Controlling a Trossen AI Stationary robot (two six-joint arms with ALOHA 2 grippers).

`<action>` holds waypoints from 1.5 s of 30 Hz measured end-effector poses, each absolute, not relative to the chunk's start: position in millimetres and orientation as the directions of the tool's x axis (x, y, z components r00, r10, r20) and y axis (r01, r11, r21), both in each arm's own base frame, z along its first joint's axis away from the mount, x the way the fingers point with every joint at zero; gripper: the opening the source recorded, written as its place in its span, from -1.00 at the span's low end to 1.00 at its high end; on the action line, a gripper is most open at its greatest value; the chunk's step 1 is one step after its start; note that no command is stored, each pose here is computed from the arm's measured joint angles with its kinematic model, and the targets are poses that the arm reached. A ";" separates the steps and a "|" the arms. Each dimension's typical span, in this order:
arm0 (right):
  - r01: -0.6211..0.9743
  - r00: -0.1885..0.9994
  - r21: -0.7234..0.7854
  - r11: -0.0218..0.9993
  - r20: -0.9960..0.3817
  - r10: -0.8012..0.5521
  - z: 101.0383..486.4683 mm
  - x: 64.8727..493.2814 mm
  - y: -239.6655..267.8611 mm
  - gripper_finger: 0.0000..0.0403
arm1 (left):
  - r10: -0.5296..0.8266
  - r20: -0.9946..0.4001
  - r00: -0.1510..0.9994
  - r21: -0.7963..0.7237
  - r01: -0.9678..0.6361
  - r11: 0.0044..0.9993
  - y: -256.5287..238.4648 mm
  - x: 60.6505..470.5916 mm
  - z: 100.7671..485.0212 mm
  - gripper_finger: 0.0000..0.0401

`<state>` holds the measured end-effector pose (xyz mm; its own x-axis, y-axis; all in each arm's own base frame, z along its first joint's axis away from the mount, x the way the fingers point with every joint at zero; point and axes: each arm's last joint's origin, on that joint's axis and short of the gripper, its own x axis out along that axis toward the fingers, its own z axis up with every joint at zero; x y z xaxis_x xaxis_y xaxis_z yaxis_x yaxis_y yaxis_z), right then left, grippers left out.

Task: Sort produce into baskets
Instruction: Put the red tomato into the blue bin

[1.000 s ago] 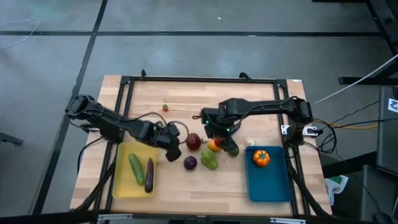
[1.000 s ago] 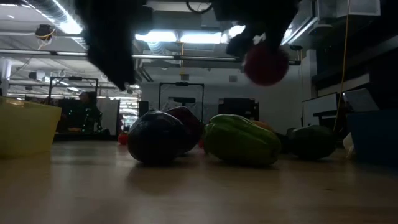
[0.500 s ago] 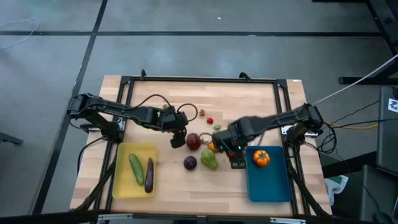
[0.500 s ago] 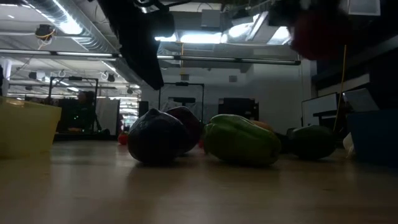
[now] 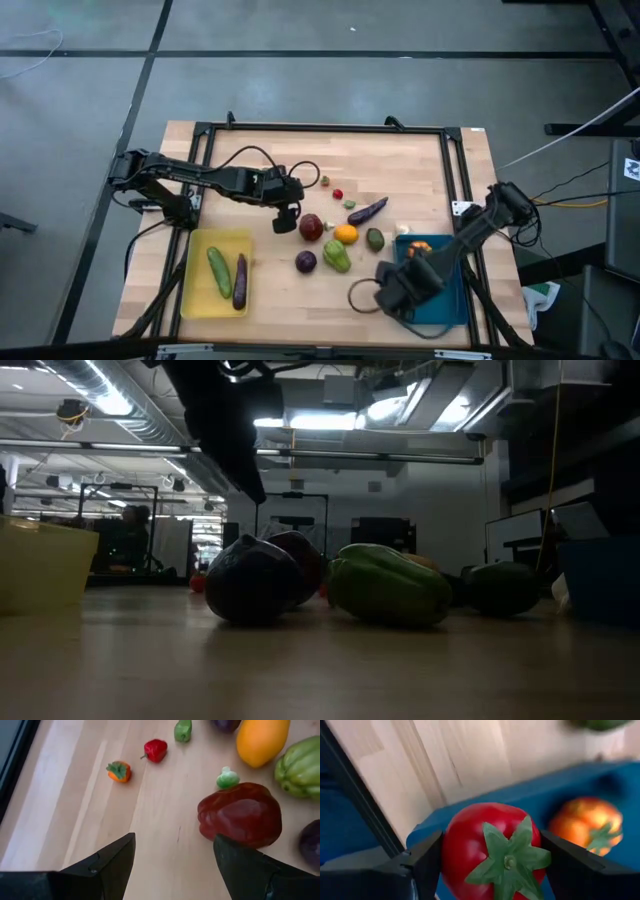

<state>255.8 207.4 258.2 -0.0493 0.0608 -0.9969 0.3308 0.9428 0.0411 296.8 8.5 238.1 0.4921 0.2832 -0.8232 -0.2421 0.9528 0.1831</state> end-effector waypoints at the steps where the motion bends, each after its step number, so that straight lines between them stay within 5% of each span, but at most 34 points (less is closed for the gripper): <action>1: 0.354 -0.056 0.032 0.935 -0.997 0.055 254.2 251.8 210.9 0.41 | 0.284 -0.819 0.498 0.187 -0.235 0.954 8.6 297.4 238.5 0.32; 18: 0.439 -0.115 -0.058 0.897 -0.993 -0.008 183.3 211.7 223.7 0.41 | 0.324 -0.783 0.531 0.176 -0.311 0.934 31.3 301.4 242.1 0.32; 31: 0.434 -0.124 -0.062 0.899 -0.992 -0.008 177.0 209.7 221.7 0.42 | 0.329 -0.783 0.528 0.174 -0.321 0.931 33.7 301.1 242.1 0.32; 45: 0.433 -0.134 -0.058 0.900 -0.991 0.001 177.1 209.5 221.8 0.97 | 0.363 -0.786 0.500 0.142 -0.426 0.893 53.9 297.7 241.8 0.32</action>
